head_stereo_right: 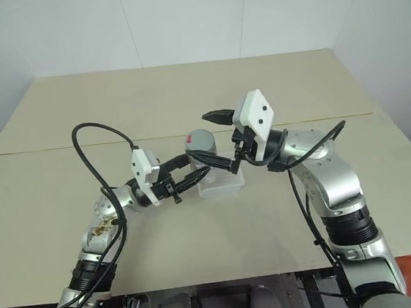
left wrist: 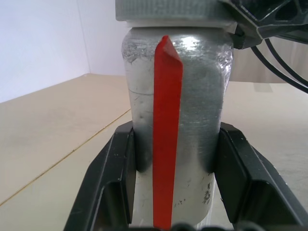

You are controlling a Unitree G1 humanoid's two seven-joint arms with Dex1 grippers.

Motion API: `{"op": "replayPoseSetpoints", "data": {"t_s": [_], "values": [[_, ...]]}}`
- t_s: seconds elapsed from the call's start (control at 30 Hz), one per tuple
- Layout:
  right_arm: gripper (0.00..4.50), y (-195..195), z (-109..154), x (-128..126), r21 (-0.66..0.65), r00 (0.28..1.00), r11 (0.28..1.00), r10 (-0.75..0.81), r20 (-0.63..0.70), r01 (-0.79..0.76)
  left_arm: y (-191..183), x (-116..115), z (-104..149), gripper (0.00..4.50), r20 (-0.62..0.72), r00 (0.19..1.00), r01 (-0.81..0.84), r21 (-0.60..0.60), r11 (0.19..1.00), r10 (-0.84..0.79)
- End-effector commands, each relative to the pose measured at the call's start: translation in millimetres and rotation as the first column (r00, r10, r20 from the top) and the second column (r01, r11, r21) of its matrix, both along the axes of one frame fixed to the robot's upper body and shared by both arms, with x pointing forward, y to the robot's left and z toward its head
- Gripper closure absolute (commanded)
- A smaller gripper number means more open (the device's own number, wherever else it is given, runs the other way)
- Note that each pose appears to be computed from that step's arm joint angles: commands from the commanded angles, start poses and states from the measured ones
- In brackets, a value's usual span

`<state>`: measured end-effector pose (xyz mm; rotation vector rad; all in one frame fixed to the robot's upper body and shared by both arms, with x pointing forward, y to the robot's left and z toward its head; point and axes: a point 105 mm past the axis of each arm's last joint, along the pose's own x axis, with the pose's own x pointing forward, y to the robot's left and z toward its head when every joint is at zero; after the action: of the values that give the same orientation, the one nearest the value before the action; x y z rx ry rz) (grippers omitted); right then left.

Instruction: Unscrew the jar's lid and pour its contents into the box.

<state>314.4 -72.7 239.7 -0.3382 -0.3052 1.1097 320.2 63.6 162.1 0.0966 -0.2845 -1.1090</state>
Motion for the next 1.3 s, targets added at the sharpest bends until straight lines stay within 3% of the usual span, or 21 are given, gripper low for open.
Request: {"op": "replayPoseSetpoints", "data": {"t_s": [0.03,0.43,0.77,1.3], "values": [[0.03,-18,14,0,0.020,0.996,0.998,-0.060,0.065,0.059,-2,-4,12,2.57,0.062,0.998,0.017,-0.012,1.000,-0.016],[0.03,-25,10,0,0.012,0.995,0.997,-0.078,0.065,0.077,-2,-2,13,2.57,0.067,0.998,0.022,-0.010,1.000,-0.021],[0.03,-15,7,-13,0.013,1.000,1.000,0.006,0.020,-0.007,-3,-3,13,2.57,0.066,0.998,0.023,-0.010,1.000,-0.022],[0.03,0,8,-9,0.060,0.995,0.996,0.075,-0.069,-0.071,-4,-5,12,2.57,0.069,0.998,0.017,-0.020,1.000,-0.015]]}}
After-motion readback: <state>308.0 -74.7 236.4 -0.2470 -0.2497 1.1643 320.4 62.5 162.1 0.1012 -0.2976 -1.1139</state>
